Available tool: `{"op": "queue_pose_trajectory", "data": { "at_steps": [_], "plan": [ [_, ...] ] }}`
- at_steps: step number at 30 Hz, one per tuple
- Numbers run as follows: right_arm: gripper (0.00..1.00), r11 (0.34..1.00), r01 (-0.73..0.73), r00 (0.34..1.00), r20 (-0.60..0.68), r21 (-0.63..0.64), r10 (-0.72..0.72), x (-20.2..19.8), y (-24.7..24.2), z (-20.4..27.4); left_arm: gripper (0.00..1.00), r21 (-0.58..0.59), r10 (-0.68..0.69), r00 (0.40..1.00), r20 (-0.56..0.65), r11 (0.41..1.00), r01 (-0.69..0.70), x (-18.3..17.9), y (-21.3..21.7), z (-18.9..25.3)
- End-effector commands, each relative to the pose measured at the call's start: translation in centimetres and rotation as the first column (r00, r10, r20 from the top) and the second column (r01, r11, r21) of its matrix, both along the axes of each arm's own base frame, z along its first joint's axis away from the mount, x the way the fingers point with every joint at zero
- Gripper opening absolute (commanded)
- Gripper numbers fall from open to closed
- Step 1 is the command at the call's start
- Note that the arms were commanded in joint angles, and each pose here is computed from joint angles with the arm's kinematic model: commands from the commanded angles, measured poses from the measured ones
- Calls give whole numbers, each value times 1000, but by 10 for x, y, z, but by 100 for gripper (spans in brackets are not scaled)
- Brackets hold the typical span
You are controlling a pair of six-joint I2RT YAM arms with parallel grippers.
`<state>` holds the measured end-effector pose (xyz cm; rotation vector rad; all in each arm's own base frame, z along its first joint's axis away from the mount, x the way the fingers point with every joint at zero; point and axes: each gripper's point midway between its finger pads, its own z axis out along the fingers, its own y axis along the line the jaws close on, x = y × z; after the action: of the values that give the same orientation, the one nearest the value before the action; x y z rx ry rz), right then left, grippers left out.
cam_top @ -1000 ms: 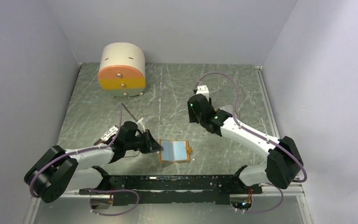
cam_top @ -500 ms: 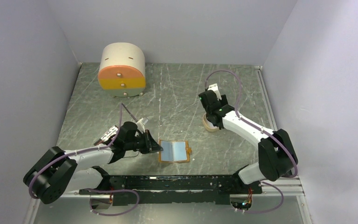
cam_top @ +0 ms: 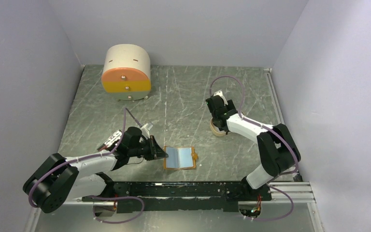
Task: Put the credit cards into the card holder
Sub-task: Pick up the credit card from the storage box.
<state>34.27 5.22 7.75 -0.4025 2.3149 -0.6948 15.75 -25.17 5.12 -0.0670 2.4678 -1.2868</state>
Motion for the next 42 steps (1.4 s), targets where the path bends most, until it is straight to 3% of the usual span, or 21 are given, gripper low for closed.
{"op": "queue_pose_trajectory", "data": {
  "at_steps": [1,16,42],
  "plan": [
    [62,998,33,999,25,-51,-31,9,-12,-3,9,0,-4,1000,24,1000,4,1,-1,3],
    [60,987,79,997,-7,-139,-80,11,-23,-19,9,11,-5,1000,16,1000,5,2,-1,-1],
    [44,994,87,996,33,-70,-85,11,-18,2,9,17,-9,1000,8,1000,9,2,-1,-4]
  ]
}}
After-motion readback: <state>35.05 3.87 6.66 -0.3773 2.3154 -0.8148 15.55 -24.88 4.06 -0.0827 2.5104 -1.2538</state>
